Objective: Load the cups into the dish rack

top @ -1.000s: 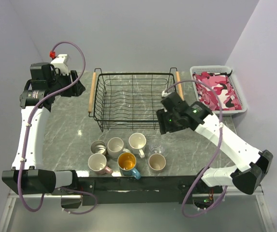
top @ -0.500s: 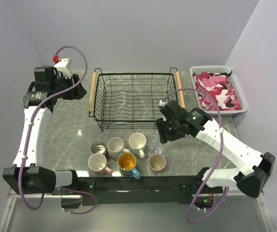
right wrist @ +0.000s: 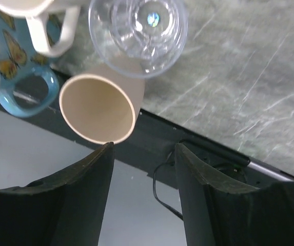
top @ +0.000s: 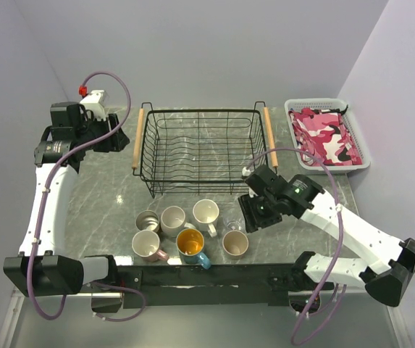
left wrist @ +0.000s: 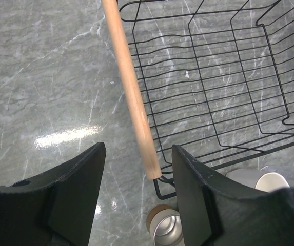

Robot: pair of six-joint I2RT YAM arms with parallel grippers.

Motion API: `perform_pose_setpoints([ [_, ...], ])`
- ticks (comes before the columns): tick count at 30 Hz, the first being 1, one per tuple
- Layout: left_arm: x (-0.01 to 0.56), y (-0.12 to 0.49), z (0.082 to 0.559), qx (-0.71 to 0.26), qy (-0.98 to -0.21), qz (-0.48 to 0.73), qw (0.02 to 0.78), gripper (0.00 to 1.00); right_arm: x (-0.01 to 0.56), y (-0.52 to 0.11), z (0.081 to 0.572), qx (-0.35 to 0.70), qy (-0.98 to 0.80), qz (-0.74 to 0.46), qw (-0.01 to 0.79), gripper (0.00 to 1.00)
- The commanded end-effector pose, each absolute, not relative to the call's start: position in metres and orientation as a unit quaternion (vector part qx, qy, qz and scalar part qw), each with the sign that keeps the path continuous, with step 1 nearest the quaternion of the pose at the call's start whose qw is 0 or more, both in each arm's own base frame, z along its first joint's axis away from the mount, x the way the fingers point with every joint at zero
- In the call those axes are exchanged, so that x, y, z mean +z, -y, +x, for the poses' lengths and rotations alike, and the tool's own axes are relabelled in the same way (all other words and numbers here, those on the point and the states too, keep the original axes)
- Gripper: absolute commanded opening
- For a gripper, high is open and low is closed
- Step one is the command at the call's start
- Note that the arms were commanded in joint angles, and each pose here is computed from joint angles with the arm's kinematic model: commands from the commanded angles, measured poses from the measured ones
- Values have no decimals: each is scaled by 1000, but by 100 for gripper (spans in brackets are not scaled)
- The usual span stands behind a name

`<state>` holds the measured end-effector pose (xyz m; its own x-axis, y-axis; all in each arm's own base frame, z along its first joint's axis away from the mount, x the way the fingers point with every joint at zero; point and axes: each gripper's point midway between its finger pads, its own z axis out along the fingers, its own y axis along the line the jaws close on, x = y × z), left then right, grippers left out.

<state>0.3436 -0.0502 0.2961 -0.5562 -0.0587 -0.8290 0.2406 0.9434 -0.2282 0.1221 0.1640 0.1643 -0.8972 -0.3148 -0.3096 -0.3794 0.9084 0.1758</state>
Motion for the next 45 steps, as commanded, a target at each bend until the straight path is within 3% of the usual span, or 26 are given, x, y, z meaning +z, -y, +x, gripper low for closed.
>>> perform_pose_setpoints([
  [1,309,47,346,-146,-853,66,496,61,159,-167,105,137,-966,-182,119,58],
  [17,304,53,352,-168,-855,59,487,61,112,-185,99,140,-964,-204,96,56],
  [26,311,55,353,-175,-851,56,492,69,88,-195,105,137,-964,-205,96,50],
  [32,320,56,356,-179,-845,55,501,72,79,-191,102,129,-966,-206,89,29],
  [35,331,58,358,-182,-838,58,511,73,86,-190,104,125,-966,-208,93,13],
  [36,335,59,359,-184,-835,61,514,74,91,-189,104,123,-966,-207,93,1],
  [39,346,59,363,-180,-827,75,527,79,108,-186,105,117,-965,-212,98,0],
  [44,372,62,368,-181,-810,100,549,99,160,-182,113,118,-960,-214,136,0],
  [45,377,63,370,-183,-806,101,553,97,185,-186,122,127,-954,-214,165,0],
])
